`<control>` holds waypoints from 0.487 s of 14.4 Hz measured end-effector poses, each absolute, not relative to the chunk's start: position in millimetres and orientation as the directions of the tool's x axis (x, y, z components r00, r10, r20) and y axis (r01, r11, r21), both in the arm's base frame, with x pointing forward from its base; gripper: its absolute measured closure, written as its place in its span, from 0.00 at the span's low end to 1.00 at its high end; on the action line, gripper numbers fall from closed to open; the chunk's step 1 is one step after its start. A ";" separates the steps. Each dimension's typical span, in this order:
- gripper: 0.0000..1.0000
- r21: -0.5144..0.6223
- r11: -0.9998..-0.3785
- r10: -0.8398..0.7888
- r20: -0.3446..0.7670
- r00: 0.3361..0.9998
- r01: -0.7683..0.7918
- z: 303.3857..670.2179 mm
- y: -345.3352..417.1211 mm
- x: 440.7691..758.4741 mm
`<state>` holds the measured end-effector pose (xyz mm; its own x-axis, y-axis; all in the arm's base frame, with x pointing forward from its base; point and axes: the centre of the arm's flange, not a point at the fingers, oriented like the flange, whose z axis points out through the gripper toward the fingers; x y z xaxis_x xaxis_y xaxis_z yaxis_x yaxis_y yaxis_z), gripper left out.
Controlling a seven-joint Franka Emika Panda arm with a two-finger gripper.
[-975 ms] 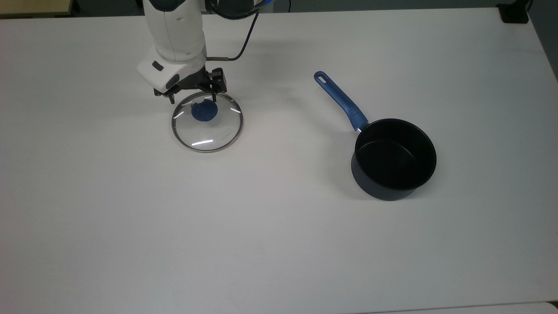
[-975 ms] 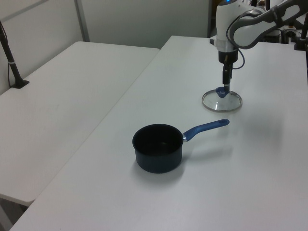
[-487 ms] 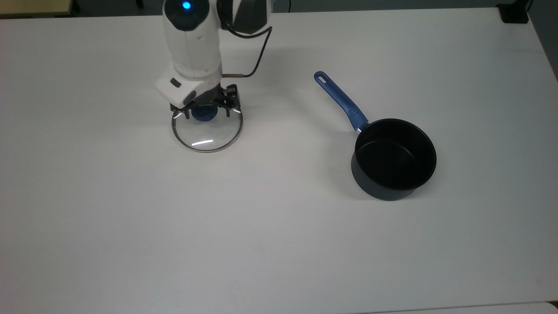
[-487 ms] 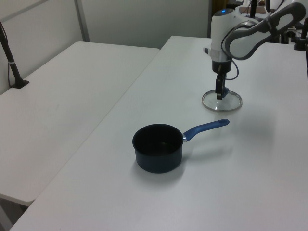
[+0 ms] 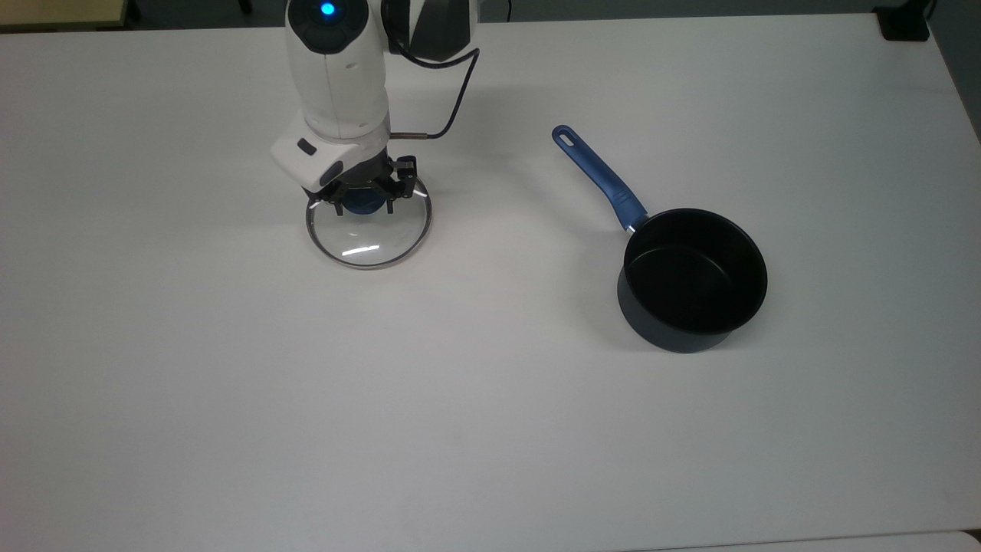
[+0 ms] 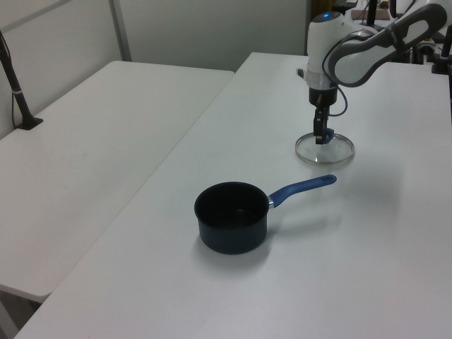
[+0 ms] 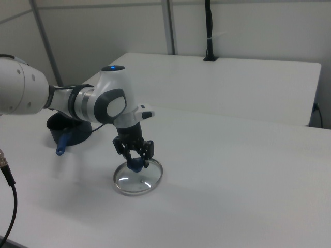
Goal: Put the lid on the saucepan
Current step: 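Close the gripper on the blue knob of the glass lid, then lift the lid and carry it over the black saucepan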
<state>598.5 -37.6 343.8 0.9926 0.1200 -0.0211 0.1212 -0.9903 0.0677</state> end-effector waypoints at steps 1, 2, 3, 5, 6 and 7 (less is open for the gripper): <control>0.35 0.068 -0.991 0.116 -0.028 0.993 0.118 351.7 -39.2 601.4; 0.35 0.068 -0.991 0.114 -0.044 0.993 0.116 365.6 -39.1 605.4; 0.35 0.068 -0.991 0.113 -0.055 0.992 0.116 383.9 -37.8 609.6; 0.35 0.065 -0.988 0.134 -0.047 0.990 0.137 422.6 -22.1 617.3; 0.35 0.062 -0.987 0.144 -0.037 0.989 0.146 439.4 -10.1 620.6; 0.35 0.060 -0.988 0.142 -0.020 0.990 0.143 456.4 3.7 624.1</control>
